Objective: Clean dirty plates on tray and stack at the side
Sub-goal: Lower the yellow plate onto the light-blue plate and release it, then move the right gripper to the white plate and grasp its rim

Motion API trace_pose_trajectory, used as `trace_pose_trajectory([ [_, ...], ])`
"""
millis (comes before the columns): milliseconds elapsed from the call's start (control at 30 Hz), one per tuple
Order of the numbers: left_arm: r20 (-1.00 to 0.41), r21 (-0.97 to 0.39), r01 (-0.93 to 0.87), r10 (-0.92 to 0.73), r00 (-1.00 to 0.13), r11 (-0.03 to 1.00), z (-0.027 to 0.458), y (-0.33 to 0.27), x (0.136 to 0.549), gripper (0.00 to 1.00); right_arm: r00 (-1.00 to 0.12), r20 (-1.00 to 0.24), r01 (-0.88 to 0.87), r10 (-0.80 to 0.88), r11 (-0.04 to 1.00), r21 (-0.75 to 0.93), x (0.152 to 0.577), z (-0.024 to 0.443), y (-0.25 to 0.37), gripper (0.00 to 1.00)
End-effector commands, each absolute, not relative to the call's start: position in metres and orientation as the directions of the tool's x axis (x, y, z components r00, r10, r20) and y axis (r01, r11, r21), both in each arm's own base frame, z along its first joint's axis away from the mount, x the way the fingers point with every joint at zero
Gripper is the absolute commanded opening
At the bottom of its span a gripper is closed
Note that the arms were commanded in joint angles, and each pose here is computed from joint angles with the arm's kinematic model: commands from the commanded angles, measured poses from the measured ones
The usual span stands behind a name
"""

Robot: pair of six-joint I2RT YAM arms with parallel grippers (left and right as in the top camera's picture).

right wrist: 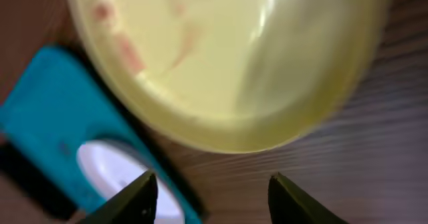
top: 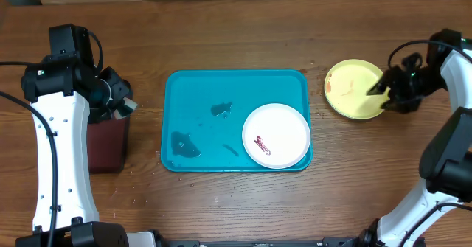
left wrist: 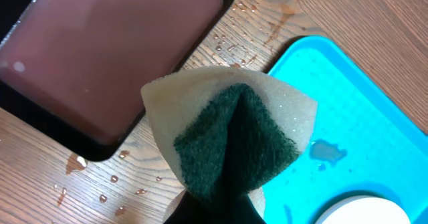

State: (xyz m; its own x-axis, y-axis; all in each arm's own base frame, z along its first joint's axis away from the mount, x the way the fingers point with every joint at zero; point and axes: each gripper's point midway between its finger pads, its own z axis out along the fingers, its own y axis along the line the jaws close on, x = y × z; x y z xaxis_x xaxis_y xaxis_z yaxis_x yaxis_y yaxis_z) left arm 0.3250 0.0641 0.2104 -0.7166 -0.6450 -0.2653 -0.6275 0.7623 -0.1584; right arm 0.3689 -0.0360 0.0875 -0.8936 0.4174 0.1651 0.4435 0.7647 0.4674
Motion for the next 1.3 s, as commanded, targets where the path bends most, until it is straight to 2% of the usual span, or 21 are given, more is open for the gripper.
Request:
trace_pose_trajectory([
  [0, -0.252, -0.193, -0.602, -0.632, -0.732, 0.775, 0.210, 0.058, 0.328, 0.04, -0.992, 0.000, 0.090, 0.125, 0.717, 0.691, 0.377, 0.124, 0.034, 0.58],
  [167, -0.241, -0.207, -0.579, -0.614, -0.751, 0.789, 0.208, 0.054, 0.330, 0.04, -0.991, -0.044, -0.129, -0.127, 0.810, 0.571, 0.367, 0.107, 0.088, 0.59],
  [300, -0.232, -0.195, -0.565, -0.598, -0.767, 0.802, 0.205, 0.054, 0.330, 0.04, -0.949, -0.062, -0.309, -0.308, 0.878, 0.365, 0.364, 0.088, 0.124, 0.68],
  [533, -0.210, -0.184, -0.565, -0.594, -0.777, 0.804, 0.197, 0.054, 0.331, 0.04, -0.913, -0.056, -0.403, -0.404, 0.915, -0.029, 0.368, 0.076, 0.136, 0.68],
  [600, -0.205, -0.181, -0.566, -0.594, -0.778, 0.804, 0.195, 0.054, 0.331, 0.04, -0.906, -0.058, -0.416, -0.418, 0.908, -0.042, 0.369, 0.075, 0.140, 0.68],
  [767, -0.205, -0.180, -0.564, -0.591, -0.780, 0.806, 0.195, 0.054, 0.331, 0.04, -0.904, -0.038, -0.424, -0.426, 0.904, -0.042, 0.370, 0.065, 0.138, 0.47],
  [900, -0.209, -0.176, -0.548, -0.575, -0.791, 0.818, 0.195, 0.054, 0.331, 0.04, -0.903, -0.008, -0.428, -0.429, 0.903, -0.031, 0.367, 0.055, 0.137, 0.47],
  [1033, -0.211, -0.178, -0.548, -0.575, -0.790, 0.818, 0.195, 0.054, 0.332, 0.04, -0.878, 0.016, -0.476, -0.478, 0.878, 0.055, 0.358, 0.047, 0.149, 0.52],
  [1267, -0.214, -0.175, -0.536, -0.564, -0.798, 0.826, 0.195, 0.054, 0.332, 0.04, -0.870, 0.067, -0.484, -0.488, 0.872, 0.069, 0.347, 0.027, 0.146, 0.51],
])
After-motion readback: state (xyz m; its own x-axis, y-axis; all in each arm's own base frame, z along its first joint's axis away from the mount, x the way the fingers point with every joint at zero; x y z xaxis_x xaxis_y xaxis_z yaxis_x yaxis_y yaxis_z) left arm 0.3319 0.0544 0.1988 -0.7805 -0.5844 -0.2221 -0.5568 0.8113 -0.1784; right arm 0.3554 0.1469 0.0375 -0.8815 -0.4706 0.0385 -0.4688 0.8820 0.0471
